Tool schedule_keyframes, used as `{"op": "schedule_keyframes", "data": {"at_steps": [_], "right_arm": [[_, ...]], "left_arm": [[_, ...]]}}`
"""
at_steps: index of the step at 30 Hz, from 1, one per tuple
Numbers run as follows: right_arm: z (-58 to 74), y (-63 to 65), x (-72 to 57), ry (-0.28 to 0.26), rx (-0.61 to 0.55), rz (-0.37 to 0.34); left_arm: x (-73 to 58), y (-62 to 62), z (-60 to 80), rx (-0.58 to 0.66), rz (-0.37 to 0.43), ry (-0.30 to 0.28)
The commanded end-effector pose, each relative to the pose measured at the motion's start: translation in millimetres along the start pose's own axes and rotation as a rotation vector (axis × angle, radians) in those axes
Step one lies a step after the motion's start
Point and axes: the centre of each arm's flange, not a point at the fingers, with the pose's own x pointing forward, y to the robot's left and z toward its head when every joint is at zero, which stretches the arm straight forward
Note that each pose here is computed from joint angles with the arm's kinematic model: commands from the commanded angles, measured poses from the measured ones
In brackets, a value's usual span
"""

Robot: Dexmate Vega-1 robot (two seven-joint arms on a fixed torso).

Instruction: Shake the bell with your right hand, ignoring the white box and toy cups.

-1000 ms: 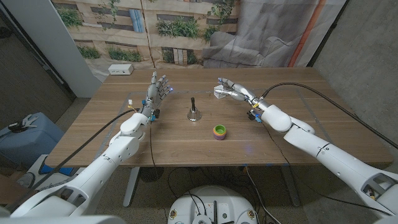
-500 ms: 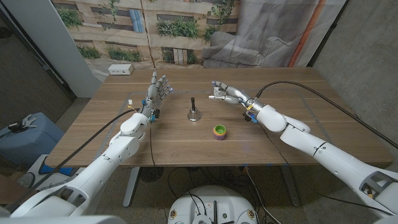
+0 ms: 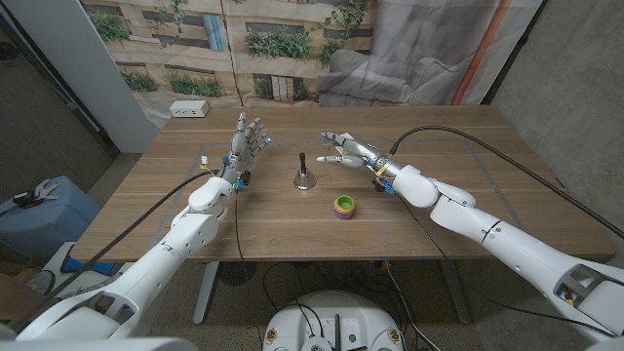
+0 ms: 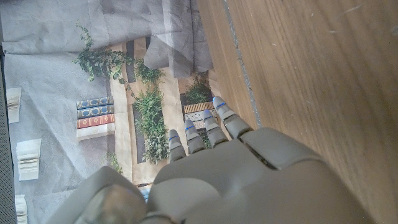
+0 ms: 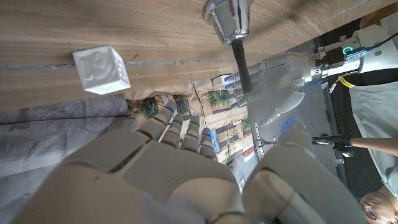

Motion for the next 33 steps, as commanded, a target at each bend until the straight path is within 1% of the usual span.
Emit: {"op": "schedule_keyframes", "data": {"at_steps": [1, 7, 18, 23, 33], "right_arm": [[6.8, 16.0, 13.3, -0.023, -0.014, 0.022], [8.3, 21.6, 20.4, -0.030, -0.029, 0.038], [7.4, 33.7, 31.9, -0.030, -0.031, 0.045], [6.1, 38.4, 36.1, -0.023, -0.026, 0.034], [3.6, 44.0, 43.1, -0.025, -0.016, 0.006]], "left_arm": [[0.0, -0.1, 0.0, 0.000, 0.000, 0.000], [0.0, 0.0, 0.0, 0.000, 0.000, 0.000], [0.0, 0.0, 0.0, 0.000, 0.000, 0.000], [0.1, 0.0, 0.0, 0.000, 0.000, 0.000], [0.0, 0.0, -0.1, 0.000, 0.000, 0.000]]}}
